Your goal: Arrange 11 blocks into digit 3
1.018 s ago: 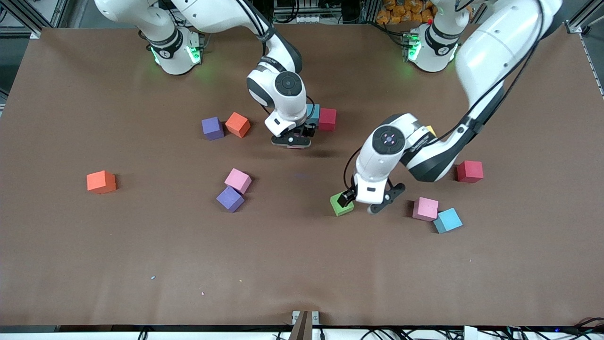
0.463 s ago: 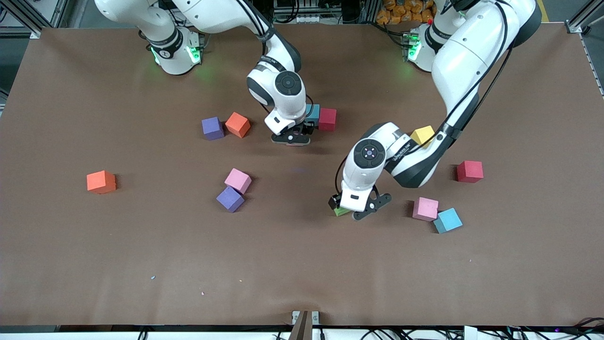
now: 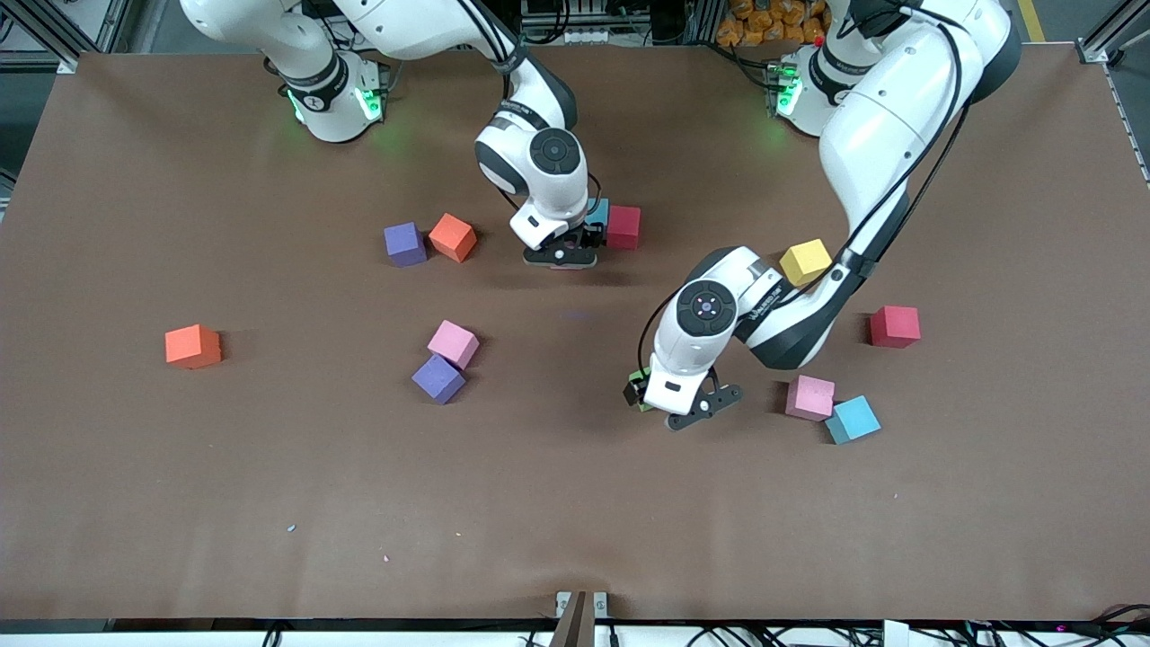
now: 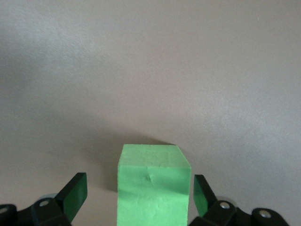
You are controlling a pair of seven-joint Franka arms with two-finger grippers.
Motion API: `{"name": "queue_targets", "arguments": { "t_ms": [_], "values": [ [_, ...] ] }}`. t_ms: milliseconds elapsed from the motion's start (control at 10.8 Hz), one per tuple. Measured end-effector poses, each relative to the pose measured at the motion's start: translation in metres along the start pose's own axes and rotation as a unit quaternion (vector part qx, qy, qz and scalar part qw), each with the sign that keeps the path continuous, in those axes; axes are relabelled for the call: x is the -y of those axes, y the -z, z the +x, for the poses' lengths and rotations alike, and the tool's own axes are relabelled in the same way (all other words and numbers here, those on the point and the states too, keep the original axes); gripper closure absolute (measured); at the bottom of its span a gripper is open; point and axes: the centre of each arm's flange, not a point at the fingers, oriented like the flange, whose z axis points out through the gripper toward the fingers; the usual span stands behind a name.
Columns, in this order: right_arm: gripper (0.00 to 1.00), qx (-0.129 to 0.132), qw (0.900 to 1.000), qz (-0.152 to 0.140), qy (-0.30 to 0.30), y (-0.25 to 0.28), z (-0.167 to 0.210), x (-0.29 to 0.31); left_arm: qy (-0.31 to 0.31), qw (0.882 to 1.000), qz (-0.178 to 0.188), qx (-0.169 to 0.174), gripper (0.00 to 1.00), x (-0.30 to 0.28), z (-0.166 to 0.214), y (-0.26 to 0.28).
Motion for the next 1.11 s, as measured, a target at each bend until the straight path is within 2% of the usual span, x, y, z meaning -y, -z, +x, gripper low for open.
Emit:
{"name": "queue_targets", "arguments": {
  "t_ms": [555,740,833,925,1018,1110],
  "values": [
    [0.37,0.000,1.000,-0.001,-0.005,0.000,0.002,-0.001,-0.027,1.000,0.006,0.012,0.00,-0.006,-0.012,-0.022],
    [0.37,0.000,1.000,-0.002,-0.011,0.000,0.006,-0.005,-0.030,0.999,0.016,0.007,0.01,-0.003,-0.011,-0.030],
    [0.37,0.001,1.000,-0.003,-0.013,0.000,0.007,-0.006,-0.031,0.999,0.022,0.001,0.09,-0.002,-0.010,-0.033],
    [0.37,0.001,1.000,-0.004,-0.014,0.000,0.008,-0.006,-0.030,0.999,0.023,-0.003,0.26,-0.002,-0.008,-0.033],
    [0.37,0.001,1.000,-0.004,-0.014,0.000,0.008,-0.007,-0.029,0.999,0.022,-0.005,0.37,-0.003,-0.006,-0.031],
    [0.37,0.001,1.000,-0.004,-0.014,0.000,0.008,-0.007,-0.026,0.999,0.020,-0.008,0.40,-0.003,-0.002,-0.029]
  ]
}}
